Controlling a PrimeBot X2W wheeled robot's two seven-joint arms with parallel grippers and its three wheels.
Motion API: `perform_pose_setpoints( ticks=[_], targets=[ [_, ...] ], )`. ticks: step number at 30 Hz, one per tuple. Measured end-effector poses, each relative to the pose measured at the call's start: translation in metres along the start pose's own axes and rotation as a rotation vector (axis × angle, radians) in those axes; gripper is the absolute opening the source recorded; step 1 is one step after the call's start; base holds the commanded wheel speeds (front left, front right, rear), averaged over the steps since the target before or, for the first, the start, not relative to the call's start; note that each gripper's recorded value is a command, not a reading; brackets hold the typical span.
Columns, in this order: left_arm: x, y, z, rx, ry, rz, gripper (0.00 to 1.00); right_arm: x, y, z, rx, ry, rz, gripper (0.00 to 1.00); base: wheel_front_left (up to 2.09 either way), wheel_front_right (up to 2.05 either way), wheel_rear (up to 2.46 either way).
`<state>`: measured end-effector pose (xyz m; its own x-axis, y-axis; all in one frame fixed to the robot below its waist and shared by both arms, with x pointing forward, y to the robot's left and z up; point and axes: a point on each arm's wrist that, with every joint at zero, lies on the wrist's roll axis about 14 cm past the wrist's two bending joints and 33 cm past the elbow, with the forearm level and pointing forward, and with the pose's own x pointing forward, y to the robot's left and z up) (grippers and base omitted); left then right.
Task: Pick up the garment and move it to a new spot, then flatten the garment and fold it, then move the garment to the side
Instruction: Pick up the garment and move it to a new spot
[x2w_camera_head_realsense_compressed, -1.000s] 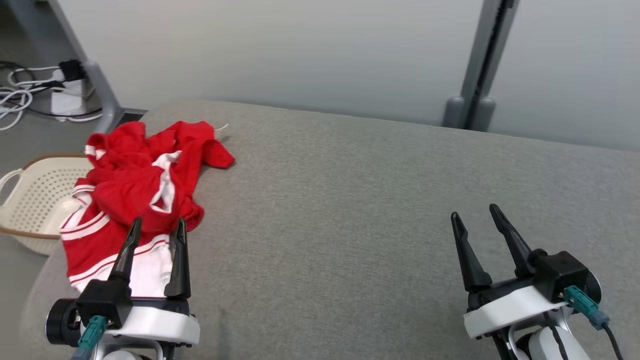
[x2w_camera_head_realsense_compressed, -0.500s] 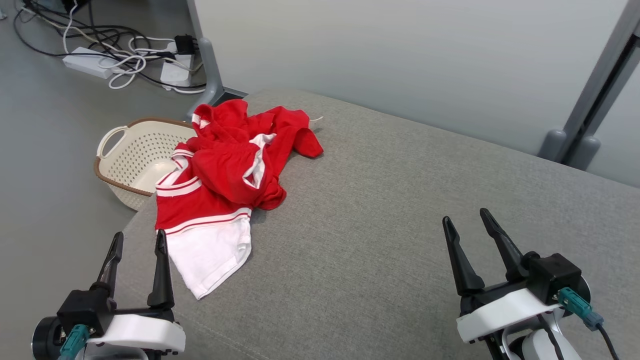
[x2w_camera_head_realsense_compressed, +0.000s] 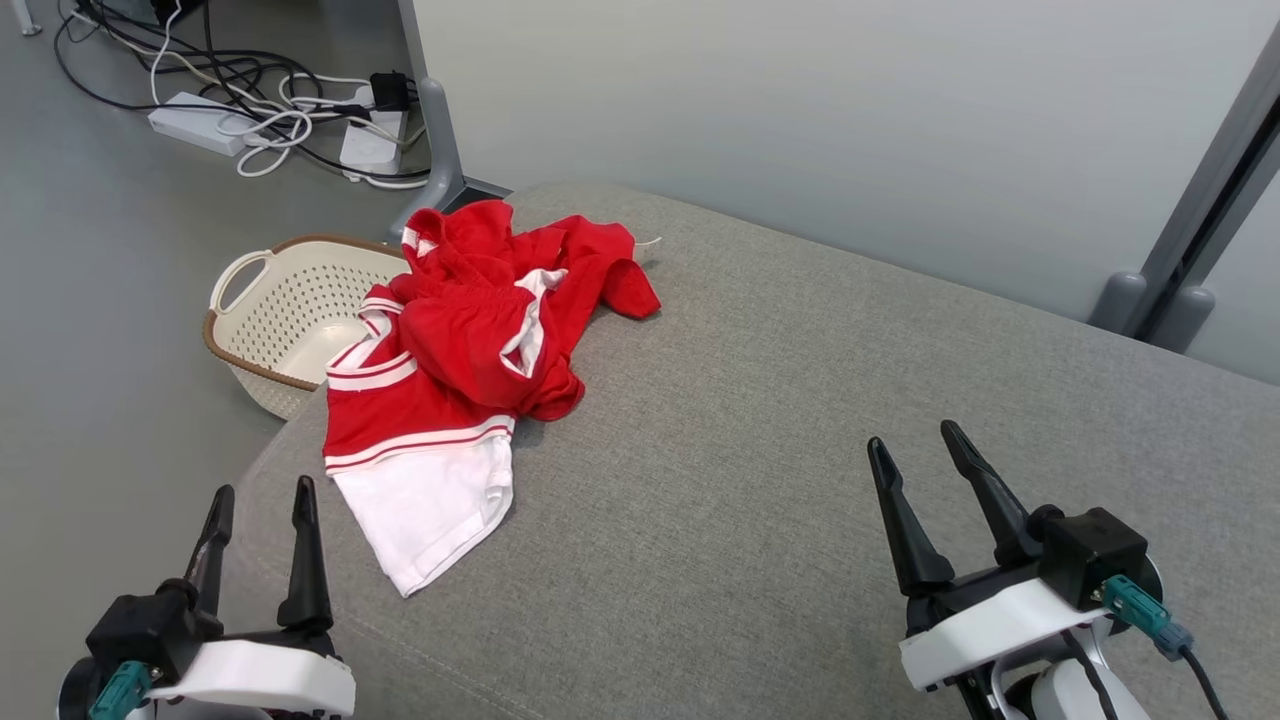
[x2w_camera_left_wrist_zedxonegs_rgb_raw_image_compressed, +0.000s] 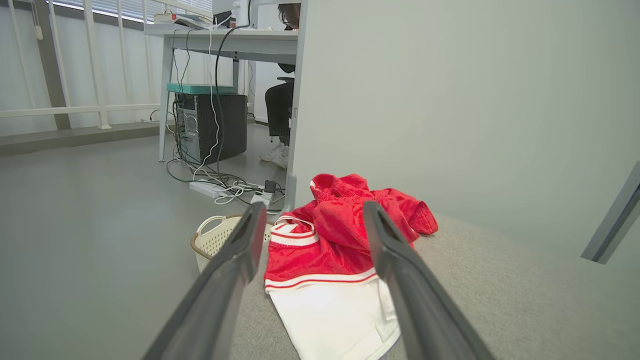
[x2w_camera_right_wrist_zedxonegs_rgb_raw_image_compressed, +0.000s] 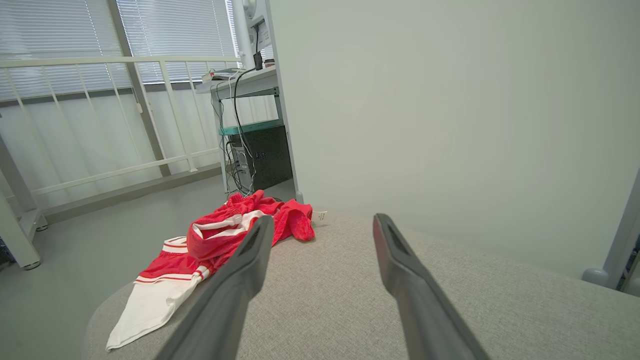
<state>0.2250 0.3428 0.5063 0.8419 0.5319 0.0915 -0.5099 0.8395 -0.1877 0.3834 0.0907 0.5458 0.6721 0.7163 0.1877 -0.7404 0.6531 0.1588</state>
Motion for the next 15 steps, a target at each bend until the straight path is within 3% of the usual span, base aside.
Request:
perform_pose_setpoints(
  ticks=[15],
  targets=[
    [0.089, -0.031, 0.002, 0.017, 0.192, -0.14, 1.0, -0.003, -0.031, 0.016, 0.001, -0.063, -0.069, 1.0, 0.0, 0.0, 0.0]
  ],
)
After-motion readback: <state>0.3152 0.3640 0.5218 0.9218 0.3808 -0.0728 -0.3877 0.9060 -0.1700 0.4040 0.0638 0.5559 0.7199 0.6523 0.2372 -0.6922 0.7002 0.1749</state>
